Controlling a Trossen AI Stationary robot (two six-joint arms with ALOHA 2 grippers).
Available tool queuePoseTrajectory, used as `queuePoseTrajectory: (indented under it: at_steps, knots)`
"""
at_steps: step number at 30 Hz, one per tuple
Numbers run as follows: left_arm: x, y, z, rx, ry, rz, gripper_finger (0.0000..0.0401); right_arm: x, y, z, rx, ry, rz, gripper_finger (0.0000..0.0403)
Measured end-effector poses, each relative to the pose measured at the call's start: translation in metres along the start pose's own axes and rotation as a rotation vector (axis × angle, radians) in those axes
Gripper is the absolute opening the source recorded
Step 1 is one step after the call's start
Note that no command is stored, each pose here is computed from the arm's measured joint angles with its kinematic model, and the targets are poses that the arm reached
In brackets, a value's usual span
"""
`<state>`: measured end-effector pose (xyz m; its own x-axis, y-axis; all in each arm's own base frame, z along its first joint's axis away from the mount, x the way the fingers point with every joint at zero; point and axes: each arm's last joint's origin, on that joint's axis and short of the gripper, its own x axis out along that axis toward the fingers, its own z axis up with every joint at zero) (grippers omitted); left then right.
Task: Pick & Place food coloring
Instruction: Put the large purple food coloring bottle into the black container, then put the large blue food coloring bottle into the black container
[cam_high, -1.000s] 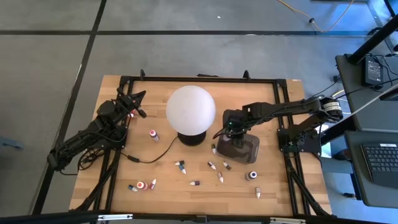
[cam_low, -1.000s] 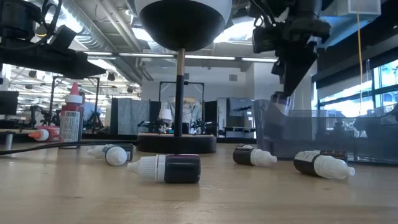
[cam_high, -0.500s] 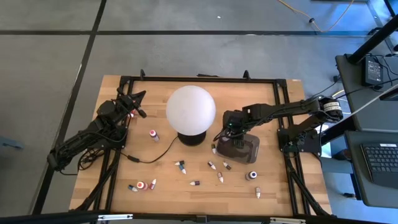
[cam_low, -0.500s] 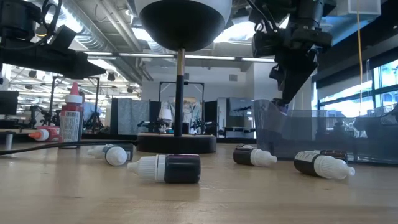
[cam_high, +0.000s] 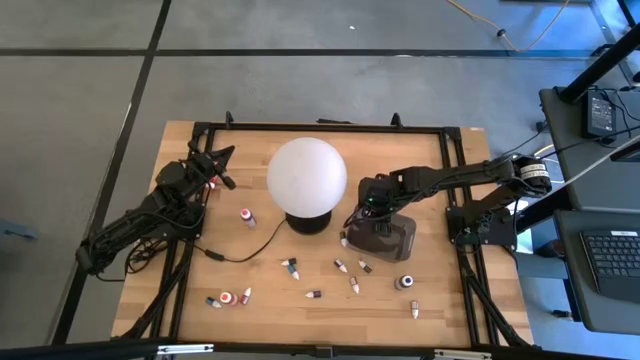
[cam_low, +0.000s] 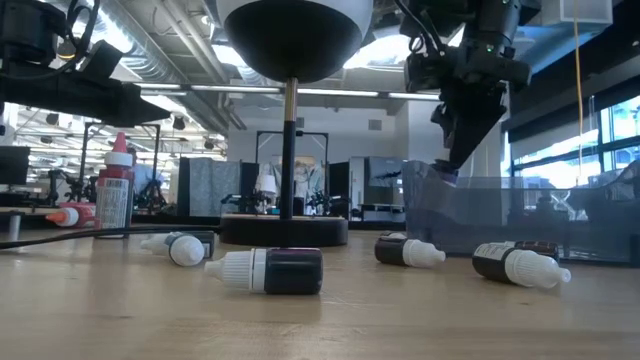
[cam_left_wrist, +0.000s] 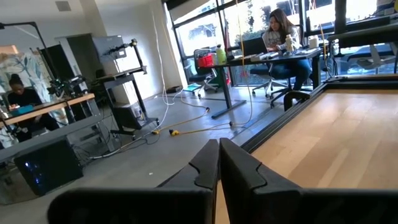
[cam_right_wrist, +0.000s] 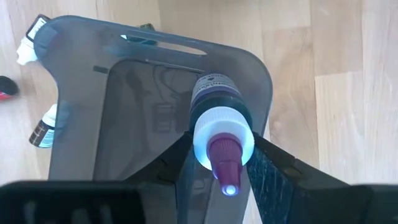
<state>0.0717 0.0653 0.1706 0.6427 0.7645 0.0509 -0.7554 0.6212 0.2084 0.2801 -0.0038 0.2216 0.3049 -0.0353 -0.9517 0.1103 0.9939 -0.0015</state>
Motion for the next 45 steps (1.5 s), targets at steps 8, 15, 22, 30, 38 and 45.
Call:
queuePoseTrajectory:
  at_steps: [8,15,22,30,38,45]
  knots:
    - [0.0,0.0,0.0,0.0,0.0,0.0,0.0011,0.0,0.0,0.0,0.0,0.0,0.0,0.0132]
    - [0.0,0.0,0.0,0.001,0.0,0.0,0.0009,0.0,0.0,0.0,0.001,0.0,0.0,0.0132]
    - [0.0,0.0,0.0,0.0,0.0,0.0,0.0011,0.0,0.0,0.0,0.001,0.0,-0.001,0.0132]
    - [0.0,0.0,0.0,0.0,0.0,0.0,0.0009,0.0,0.0,0.0,0.001,0.0,-0.001,0.0171]
    - [0.0,0.0,0.0,0.0,0.0,0.0,0.0012,0.0,0.0,0.0,0.001,0.0,-0.001,0.0192]
    - [0.0,0.0,0.0,0.0,0.0,0.0,0.0009,-0.021,0.0,0.006,0.004,0.05,-0.006,0.0192]
